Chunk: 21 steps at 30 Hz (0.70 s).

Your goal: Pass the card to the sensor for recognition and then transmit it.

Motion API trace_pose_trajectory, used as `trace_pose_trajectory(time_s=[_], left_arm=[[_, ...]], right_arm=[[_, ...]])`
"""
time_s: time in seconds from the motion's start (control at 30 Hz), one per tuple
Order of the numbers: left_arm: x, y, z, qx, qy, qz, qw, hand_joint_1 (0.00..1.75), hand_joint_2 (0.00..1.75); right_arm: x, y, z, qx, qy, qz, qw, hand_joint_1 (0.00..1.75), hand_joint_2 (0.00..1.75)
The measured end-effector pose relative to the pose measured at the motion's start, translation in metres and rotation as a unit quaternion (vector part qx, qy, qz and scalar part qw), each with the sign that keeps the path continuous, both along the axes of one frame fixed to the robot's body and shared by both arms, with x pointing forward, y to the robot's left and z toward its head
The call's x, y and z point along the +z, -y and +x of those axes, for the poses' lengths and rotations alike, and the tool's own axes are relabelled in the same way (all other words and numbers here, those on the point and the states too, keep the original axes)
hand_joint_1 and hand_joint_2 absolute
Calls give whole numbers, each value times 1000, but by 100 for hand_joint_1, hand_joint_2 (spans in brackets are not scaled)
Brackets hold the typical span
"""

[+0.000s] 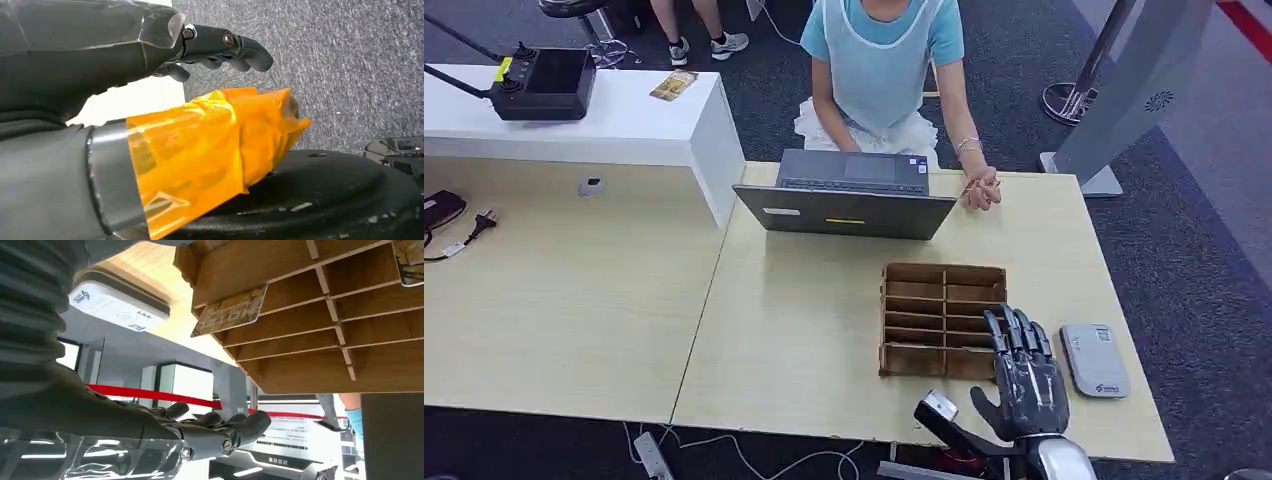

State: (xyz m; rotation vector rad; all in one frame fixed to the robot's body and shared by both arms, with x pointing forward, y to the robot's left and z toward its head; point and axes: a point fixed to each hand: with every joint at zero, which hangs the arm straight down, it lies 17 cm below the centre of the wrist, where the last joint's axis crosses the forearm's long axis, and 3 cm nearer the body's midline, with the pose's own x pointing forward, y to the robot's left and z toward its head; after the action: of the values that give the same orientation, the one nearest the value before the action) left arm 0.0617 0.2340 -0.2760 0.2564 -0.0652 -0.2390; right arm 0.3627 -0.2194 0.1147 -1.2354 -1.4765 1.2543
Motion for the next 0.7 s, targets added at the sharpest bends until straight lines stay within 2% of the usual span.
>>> trace_pose_trajectory(time_s=[0.7], left_arm=[[0,-5,0,-4,0,4,1000,0,0]], right_arm=[[-6,-6,12,-3,-3,0,1000,0,175]])
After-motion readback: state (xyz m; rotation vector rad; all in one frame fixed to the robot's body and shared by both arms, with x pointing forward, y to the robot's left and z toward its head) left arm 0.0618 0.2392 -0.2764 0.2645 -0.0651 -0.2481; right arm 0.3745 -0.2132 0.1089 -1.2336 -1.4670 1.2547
